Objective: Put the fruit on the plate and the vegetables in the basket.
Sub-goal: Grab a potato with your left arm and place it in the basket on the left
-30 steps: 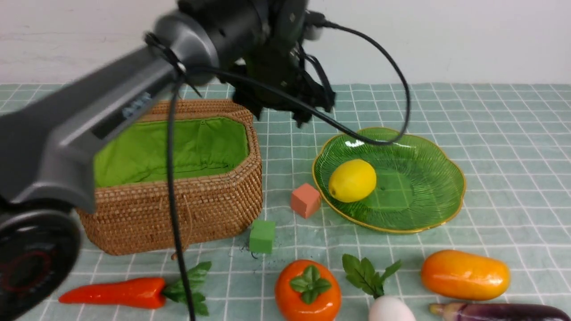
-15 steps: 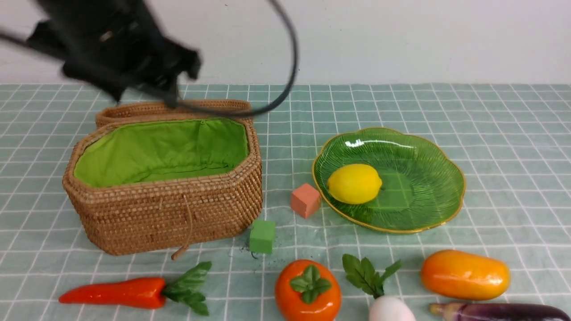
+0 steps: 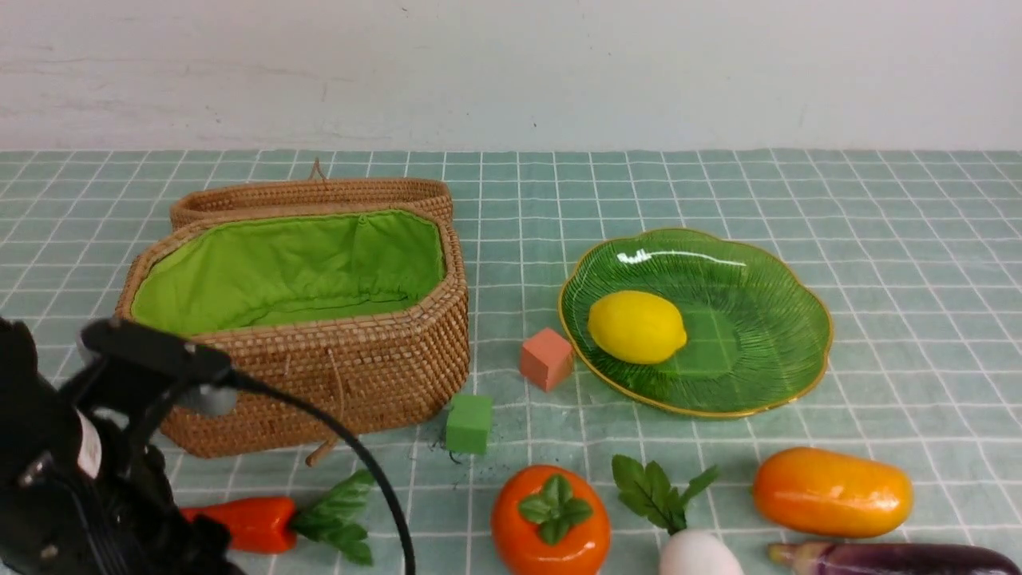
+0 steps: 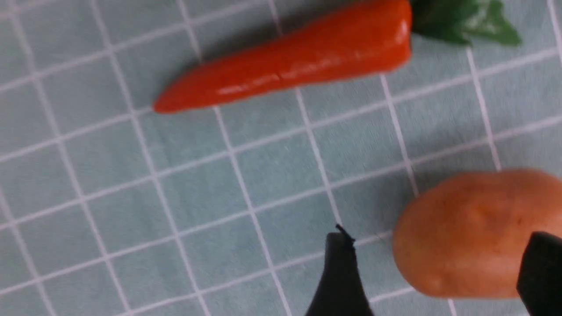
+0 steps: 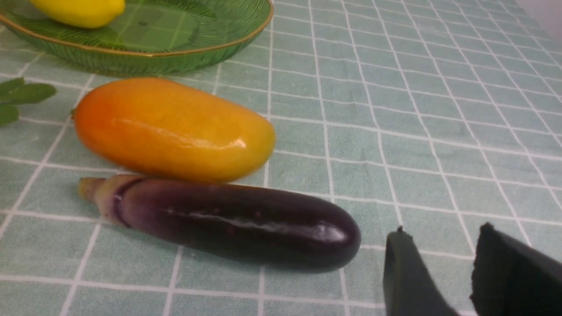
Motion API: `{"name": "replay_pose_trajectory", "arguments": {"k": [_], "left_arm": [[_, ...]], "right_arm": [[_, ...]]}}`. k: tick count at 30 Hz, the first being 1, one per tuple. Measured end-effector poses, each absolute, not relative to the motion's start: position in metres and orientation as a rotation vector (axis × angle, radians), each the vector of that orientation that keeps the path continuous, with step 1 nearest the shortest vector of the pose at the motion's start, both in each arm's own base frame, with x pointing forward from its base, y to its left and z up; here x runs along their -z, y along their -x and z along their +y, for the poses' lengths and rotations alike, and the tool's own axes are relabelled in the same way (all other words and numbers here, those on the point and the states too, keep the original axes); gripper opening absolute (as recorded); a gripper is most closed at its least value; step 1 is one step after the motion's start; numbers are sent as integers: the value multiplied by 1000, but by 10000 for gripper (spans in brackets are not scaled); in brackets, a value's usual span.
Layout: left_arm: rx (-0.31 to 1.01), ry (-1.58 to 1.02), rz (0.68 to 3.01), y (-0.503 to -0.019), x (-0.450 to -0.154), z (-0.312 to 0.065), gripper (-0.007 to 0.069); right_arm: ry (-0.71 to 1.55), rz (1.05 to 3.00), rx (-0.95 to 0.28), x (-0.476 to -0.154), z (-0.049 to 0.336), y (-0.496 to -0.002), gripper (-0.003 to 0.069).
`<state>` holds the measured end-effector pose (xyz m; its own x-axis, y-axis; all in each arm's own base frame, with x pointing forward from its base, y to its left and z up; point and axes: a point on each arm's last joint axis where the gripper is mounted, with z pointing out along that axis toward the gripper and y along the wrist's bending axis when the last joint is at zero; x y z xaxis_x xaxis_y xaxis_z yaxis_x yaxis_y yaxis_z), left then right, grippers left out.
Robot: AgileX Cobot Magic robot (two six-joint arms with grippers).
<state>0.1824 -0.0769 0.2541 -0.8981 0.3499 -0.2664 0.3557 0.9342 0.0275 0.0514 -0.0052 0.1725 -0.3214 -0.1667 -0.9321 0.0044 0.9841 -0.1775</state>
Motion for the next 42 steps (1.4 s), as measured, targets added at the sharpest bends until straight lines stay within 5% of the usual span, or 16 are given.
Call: {"name": "replay_pose_trajectory", "arguments": {"k": [7, 23, 31, 42], "left_arm": [[167, -814, 2745, -167, -244, -106, 533], [-12, -1165, 2661, -154, -242, -113, 557], [98, -1337, 2609, -141, -242, -113, 663], [-23, -1511, 2363, -143, -197, -106, 670]], "right_arm": [[117, 1892, 172, -173, -5, -51, 242], [117, 1892, 172, -173, -5, -51, 242], [117, 1892, 172, -173, -5, -51, 242], [117, 1892, 172, -173, -5, -51, 242]]}}
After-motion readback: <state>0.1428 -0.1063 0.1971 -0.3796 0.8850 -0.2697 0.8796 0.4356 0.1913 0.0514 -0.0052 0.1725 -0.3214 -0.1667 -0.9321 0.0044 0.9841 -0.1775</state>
